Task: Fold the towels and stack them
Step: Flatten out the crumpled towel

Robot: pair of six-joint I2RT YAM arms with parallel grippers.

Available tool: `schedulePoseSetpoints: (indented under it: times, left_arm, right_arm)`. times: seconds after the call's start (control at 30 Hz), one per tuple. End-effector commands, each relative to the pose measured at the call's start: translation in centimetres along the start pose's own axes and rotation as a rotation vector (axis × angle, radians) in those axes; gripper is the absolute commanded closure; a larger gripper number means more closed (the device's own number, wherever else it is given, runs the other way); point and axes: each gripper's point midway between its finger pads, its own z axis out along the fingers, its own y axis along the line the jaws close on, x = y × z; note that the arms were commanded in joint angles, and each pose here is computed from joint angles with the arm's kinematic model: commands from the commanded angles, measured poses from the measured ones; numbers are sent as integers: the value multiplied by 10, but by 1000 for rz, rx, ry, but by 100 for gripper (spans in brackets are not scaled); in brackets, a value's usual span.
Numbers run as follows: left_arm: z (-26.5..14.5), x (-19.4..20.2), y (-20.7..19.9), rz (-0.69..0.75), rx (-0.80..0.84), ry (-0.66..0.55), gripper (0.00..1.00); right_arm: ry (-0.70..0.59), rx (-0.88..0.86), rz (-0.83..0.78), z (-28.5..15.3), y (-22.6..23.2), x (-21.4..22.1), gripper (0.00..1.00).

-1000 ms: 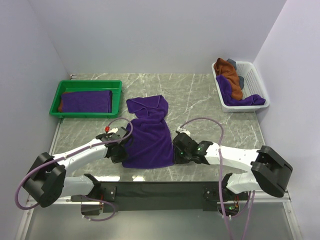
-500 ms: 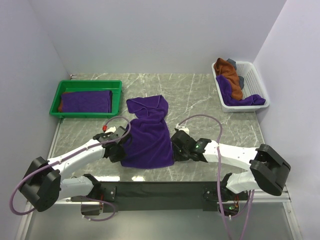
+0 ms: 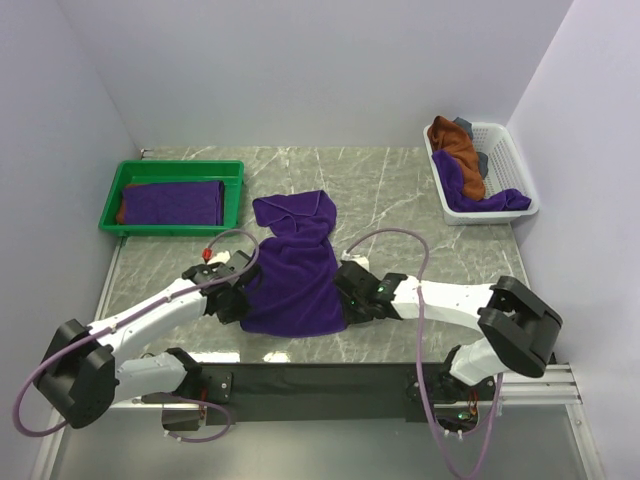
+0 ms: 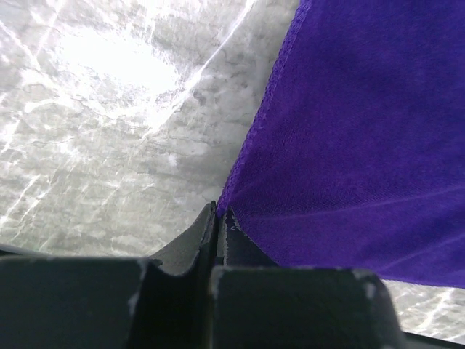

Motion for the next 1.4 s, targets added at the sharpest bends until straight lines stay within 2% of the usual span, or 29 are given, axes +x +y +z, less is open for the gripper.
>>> schedulePoseSetpoints:
  times: [0.0, 0.37, 0.57, 0.77, 0.93, 1.03, 1.17, 1.37]
  left_arm:
    - [-16, -16, -5, -21, 15, -59, 98]
    - [-30, -24, -5, -32, 31, -82, 98]
    - [-34, -26, -2, -34, 22, -96, 98]
    - [-27, -20, -3, -29, 22, -74, 98]
    - [-17, -8, -7, -22, 44, -25, 98]
    - [-11, 0, -9, -14, 54, 5, 98]
    - [-6, 7, -11, -4, 52, 21, 98]
    - [-8, 5, -11, -3, 53, 10, 98]
  right_arm:
    - [-19, 37, -52, -1, 7, -7, 63]
    - [17, 87, -143, 3, 23, -2, 63]
    - [20, 170, -157, -1, 4, 1, 70]
    - [7, 218, -163, -13, -13, 0, 69]
    - [22, 65, -119, -16, 11, 7, 66]
    - [-23, -21, -72, -24, 28, -2, 65]
    - [-67, -45, -20, -27, 30, -9, 66]
    - [-54, -20, 7, -18, 23, -7, 68]
